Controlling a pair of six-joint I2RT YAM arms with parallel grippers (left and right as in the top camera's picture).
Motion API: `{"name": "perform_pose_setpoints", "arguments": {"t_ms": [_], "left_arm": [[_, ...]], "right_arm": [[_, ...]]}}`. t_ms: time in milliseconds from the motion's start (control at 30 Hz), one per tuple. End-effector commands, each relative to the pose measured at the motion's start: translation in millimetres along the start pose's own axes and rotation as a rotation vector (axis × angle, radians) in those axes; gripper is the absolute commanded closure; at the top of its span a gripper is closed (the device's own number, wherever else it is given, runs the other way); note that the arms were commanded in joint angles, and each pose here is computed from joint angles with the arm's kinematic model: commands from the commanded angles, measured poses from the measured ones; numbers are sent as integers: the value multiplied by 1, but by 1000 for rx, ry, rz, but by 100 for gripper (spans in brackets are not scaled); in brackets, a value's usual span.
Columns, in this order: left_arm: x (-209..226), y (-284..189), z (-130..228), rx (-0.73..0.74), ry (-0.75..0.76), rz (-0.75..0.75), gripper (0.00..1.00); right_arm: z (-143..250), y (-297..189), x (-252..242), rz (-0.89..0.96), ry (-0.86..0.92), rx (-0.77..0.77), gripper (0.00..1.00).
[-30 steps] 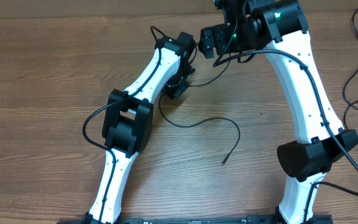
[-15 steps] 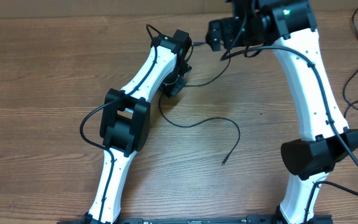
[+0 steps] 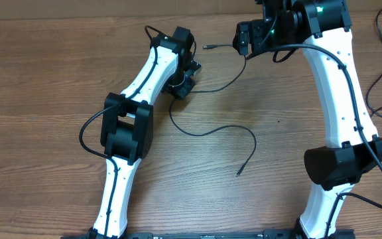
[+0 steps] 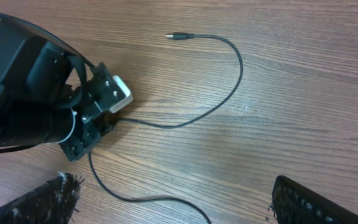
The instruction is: Untangle cables
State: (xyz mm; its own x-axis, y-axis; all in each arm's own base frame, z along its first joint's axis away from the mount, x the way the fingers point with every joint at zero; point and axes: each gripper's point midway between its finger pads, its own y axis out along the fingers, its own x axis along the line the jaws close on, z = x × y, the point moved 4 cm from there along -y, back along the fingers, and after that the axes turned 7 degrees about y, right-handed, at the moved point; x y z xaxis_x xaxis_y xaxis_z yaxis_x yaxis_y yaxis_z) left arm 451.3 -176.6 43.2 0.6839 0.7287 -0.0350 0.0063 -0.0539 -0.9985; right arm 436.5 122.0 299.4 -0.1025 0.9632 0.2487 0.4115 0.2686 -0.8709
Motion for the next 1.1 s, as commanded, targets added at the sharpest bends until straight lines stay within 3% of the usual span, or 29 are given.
{"name": "perform_pose_setpoints", "arguments": {"t_ms": [0,100,133,267,433,733,1067], "left_arm": [[-9,22,12,34,20,52,69],[-14,46,27,73,28,70,75],[-18,60,38,101,37,82,96],[-23,70,51,141,34,99,96],[-20,36,35,101,10,94,96],[-14,-97,-10,-144,9,138,95],[-6,-200,-4,-352,-3,146,96]], "right_arm": [[-2,0,-1,1,-4,-5,2],[-2,0,-1,1,-4,-5,1],[-2,0,-1,1,-4,-5,2],[-2,0,-1,1,-4,-5,1],[-2,0,-1,1,-4,-4,1],[-1,0,-1,2,-3,-1,1],[-2,1,1,-4,-7,-4,1]]}}
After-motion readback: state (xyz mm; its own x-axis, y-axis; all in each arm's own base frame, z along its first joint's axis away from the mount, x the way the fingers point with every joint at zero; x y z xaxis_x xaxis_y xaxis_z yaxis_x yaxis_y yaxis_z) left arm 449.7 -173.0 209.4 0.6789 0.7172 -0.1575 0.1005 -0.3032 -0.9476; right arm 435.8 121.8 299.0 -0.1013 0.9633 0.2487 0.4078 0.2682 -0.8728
